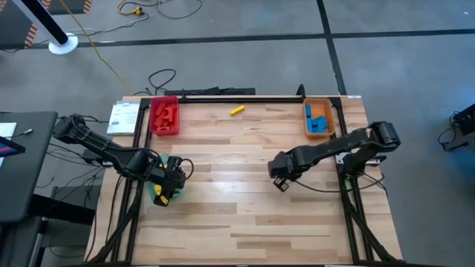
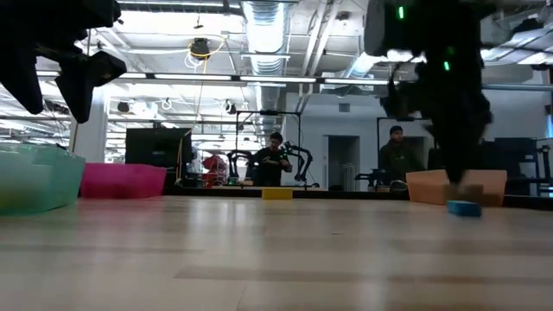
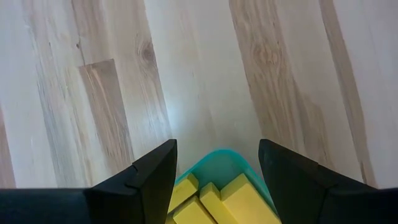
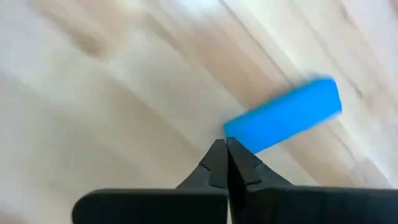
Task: Sort blocks
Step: Put the blue block into the orange bin
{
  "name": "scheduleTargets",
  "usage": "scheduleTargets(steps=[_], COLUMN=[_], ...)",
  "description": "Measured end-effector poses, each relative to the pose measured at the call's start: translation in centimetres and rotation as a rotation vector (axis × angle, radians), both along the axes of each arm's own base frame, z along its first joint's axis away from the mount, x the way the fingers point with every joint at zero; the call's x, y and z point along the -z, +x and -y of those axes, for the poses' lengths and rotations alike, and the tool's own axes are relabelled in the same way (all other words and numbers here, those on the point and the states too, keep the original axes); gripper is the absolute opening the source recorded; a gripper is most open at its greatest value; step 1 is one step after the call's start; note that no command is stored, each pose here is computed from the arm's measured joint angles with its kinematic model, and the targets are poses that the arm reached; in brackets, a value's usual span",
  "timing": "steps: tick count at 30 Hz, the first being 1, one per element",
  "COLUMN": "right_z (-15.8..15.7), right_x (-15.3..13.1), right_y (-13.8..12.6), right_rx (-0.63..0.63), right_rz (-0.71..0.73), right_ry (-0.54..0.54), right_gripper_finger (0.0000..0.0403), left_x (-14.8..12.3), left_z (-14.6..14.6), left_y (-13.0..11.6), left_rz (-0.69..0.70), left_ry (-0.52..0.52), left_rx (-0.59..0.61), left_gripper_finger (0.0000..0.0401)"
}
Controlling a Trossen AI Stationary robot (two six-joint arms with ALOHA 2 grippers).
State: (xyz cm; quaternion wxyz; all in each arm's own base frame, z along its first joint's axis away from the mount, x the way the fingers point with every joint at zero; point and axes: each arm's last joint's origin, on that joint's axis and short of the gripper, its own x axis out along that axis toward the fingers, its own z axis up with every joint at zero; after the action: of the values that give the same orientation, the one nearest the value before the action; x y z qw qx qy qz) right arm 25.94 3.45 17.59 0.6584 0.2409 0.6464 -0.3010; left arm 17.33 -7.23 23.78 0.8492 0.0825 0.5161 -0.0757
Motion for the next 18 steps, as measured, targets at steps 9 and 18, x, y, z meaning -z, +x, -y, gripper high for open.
scheduleTargets(steps=[9, 18], right_z=[-1.0, -2.2], right_x=[-5.3, -4.0], right_y=[-0.2, -1.6], right_rx=[-0.142, -0.317], right_rz=[0.158, -0.031], right_ry=[-0.033, -0.043], right_gripper_finger=[0.0008, 0.0121], left_x=[0.0, -0.1], left_z=[0.0, 0.1], left_y=[0.0, 0.2], left_rz=[-0.001, 0.028], left_ry=[-0.003, -0.008], left_rx=[-0.009, 0.007], left_gripper_finger=[0.0222, 0.0222])
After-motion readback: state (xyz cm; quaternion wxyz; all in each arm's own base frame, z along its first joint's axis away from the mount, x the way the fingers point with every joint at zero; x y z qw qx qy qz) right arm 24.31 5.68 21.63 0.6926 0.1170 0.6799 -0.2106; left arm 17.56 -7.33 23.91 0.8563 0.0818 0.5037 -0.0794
